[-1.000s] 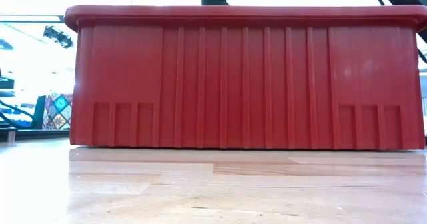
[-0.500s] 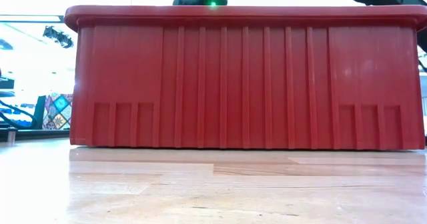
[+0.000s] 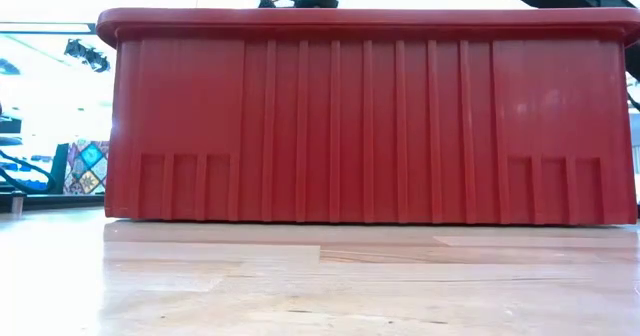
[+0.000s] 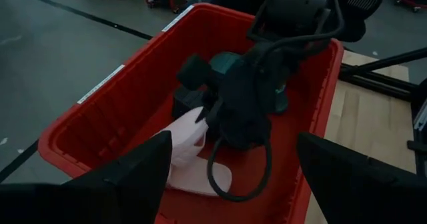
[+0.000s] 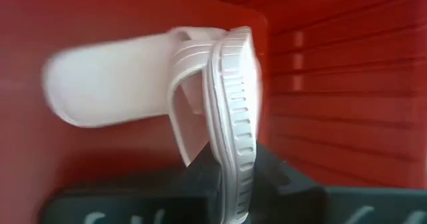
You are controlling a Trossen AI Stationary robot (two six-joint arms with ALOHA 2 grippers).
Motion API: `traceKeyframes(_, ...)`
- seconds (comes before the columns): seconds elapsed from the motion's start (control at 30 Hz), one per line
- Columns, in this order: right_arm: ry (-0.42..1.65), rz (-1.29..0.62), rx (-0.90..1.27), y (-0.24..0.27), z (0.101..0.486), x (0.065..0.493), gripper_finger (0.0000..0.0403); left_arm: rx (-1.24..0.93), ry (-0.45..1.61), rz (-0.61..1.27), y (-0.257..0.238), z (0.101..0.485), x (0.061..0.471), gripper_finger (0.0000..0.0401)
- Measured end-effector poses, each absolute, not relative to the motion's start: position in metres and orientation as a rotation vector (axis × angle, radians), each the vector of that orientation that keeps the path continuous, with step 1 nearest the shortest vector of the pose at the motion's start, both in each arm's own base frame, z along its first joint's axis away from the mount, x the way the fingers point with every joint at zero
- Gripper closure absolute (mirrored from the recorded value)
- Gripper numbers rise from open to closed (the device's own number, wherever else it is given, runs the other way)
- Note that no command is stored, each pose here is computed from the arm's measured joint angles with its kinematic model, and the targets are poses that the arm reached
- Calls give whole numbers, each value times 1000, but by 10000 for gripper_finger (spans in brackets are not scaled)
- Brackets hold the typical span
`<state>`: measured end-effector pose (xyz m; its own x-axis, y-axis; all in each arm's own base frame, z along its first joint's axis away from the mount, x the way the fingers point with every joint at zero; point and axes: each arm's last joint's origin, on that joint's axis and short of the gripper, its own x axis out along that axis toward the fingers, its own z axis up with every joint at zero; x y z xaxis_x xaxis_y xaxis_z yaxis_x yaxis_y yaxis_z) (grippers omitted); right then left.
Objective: Pick and place slides into bin
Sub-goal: Put the pink slides into the red bin
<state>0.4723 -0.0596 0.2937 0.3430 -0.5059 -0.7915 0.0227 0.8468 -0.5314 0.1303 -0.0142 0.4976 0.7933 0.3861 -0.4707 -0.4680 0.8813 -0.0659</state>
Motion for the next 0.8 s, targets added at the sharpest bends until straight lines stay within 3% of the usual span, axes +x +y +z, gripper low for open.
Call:
traceKeyframes(0.17, 1173, -354, -326, -68, 285, 475, 361, -205, 459, 466, -14, 498, 130, 79)
traceKeyframes(0.47, 1167, -275, -264, -64, 269, 485, 354, -221, 467, 473, -16, 496, 136, 78)
traceKeyframes(0.8, 1063, -287, -53, -64, 258, 496, 274, -214, 491, 468, -18, 493, 145, 79)
